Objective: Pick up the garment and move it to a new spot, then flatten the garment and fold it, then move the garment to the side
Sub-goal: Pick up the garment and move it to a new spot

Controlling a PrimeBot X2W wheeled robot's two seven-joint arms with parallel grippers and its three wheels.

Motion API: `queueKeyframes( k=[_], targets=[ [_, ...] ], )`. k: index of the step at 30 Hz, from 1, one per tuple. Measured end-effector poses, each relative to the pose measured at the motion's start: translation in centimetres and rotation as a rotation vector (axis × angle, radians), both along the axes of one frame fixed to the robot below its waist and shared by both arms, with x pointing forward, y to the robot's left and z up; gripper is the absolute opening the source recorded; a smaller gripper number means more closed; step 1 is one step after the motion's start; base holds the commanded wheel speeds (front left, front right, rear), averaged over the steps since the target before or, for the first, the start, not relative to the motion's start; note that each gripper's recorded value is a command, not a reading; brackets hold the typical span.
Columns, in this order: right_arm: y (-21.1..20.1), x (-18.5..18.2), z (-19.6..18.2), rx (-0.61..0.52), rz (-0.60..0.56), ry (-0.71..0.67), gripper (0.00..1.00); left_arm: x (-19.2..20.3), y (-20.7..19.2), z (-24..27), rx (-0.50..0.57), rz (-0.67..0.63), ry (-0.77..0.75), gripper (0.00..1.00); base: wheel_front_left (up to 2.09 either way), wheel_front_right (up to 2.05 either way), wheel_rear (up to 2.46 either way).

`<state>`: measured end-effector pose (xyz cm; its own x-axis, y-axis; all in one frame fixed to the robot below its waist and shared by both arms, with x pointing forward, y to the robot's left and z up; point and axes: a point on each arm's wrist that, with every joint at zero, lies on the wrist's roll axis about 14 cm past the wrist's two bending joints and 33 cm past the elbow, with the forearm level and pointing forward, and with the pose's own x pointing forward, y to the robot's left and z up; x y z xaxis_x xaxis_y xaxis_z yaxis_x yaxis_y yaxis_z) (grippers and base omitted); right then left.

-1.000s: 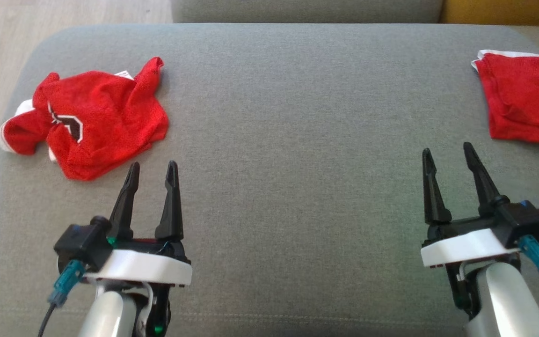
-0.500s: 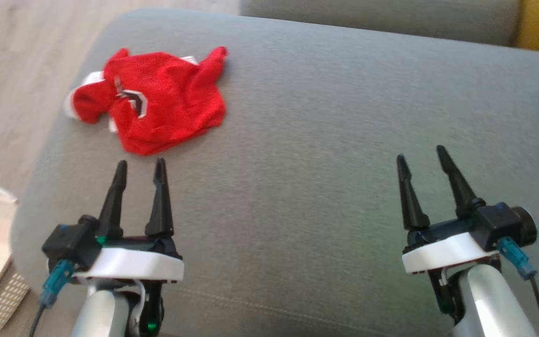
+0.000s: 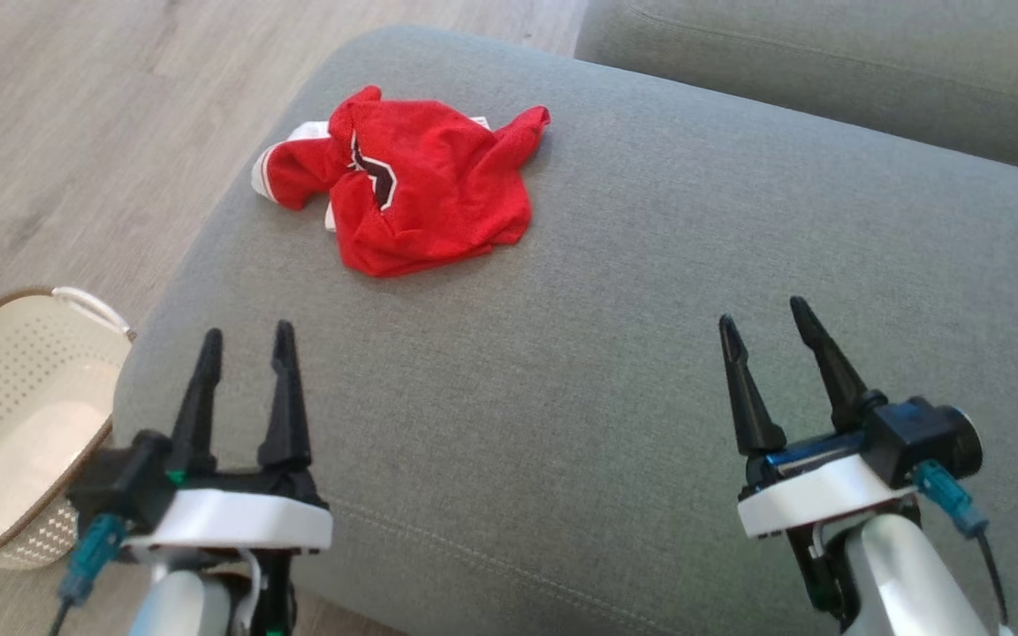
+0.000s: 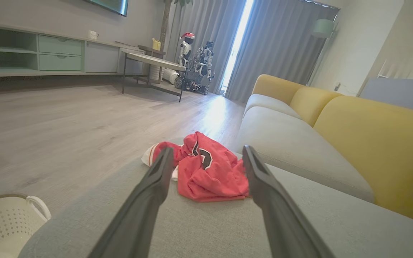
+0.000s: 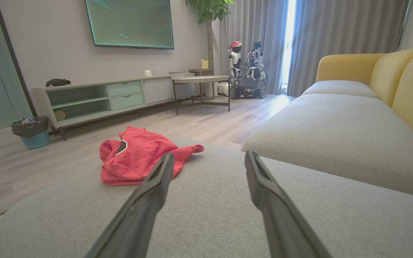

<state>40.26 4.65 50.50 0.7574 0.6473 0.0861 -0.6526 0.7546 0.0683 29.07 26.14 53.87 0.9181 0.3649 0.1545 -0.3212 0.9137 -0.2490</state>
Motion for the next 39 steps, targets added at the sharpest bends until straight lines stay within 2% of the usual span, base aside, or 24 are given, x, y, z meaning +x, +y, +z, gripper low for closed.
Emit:
queueKeyframes(
  k=[12, 19, 28, 33, 39],
  targets=[
    [-1.0, 0.3, -2.1, -0.02, -0.023, 0.048, 1.0, 1.1, 1.9, -0.8, 0.027, 0.041, 0.041, 1.0, 0.0, 0.0, 0.0],
    [-2.4, 3.0, -2.6, -0.021, -0.078, 0.036, 1.0, 7.0, 2.3, -3.9, 0.043, -0.027, 0.149, 1.0, 0.0, 0.0, 0.0],
    [-4.8, 6.3, -3.7, -0.018, -0.152, 0.04, 1.0, 17.7, 4.0, -6.6, 0.049, -0.11, 0.338, 1.0, 0.0, 0.0, 0.0],
    [-6.8, 7.7, -4.5, -0.023, -0.21, 0.045, 1.0, 20.3, 4.5, -11.2, 0.008, -0.103, 0.506, 1.0, 0.0, 0.0, 0.0],
    [-8.7, 7.8, -6.5, -0.047, -0.255, 0.089, 1.0, 22.3, 3.9, -14.6, -0.007, -0.105, 0.601, 1.0, 0.0, 0.0, 0.0]
  ],
)
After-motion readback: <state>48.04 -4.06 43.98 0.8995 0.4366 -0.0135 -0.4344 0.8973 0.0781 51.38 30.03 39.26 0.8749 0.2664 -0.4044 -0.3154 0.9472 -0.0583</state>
